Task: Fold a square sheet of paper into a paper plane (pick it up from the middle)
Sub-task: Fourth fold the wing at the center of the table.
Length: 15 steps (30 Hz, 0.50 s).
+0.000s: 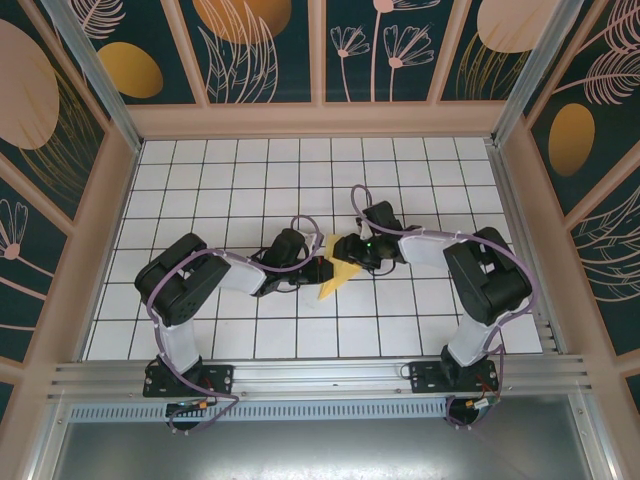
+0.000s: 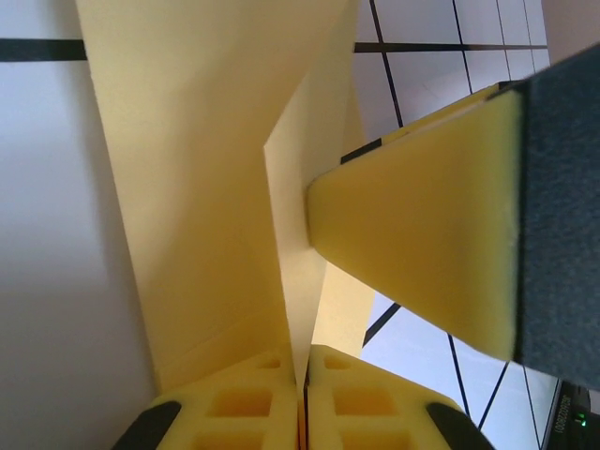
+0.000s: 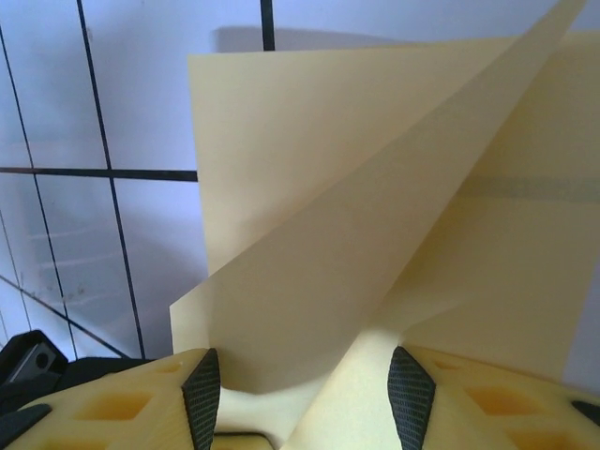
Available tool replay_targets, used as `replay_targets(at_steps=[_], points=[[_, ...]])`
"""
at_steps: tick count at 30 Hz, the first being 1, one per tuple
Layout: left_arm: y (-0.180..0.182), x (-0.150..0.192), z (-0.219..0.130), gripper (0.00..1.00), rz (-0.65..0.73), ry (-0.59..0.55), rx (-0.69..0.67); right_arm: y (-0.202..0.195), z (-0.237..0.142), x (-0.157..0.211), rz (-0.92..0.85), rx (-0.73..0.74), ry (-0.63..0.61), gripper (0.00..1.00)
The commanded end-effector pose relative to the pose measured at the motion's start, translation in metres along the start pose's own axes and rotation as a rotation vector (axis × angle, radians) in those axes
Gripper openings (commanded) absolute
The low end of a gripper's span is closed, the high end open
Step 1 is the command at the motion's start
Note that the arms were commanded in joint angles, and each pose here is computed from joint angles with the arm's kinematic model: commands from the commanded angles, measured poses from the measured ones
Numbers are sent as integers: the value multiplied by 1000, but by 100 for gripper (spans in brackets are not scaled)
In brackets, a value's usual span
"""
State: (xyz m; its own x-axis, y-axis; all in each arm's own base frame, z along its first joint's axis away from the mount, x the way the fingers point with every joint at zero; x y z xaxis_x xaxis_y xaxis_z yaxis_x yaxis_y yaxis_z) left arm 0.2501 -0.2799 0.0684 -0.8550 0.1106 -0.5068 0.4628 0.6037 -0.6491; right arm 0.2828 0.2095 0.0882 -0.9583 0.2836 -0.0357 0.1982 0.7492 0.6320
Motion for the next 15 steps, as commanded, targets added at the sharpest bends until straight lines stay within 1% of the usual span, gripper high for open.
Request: replay_targets(at_steps=[1, 6, 10, 15], points=[[-5, -1, 1, 14, 28, 7, 29, -39, 16, 8, 82, 231, -8, 55], [-10, -3, -8, 20, 29, -16, 28, -44, 18, 8, 108, 269, -16, 54], [-12, 0, -17, 27, 2, -25, 21, -46, 18, 8, 117, 283, -18, 54], [-13, 5, -27, 30, -26, -24, 2, -49, 20, 8, 123, 296, -13, 54]])
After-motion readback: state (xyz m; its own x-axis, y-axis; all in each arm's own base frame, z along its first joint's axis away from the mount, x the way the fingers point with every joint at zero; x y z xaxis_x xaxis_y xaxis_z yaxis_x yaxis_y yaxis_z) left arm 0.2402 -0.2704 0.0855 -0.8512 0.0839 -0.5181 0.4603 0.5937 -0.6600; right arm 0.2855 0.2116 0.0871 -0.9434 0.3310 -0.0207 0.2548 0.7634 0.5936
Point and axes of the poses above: each hand's point on the last joint's axis, 136 mm out from that joint toward the fingers, its own z axis out along the fingers, its own y axis along the line the jaws close on, x = y × z, the point moved 8 cm from there along -z, back along the fingers, and after that the axes turned 12 degrees about z, right-handed, at the moved point
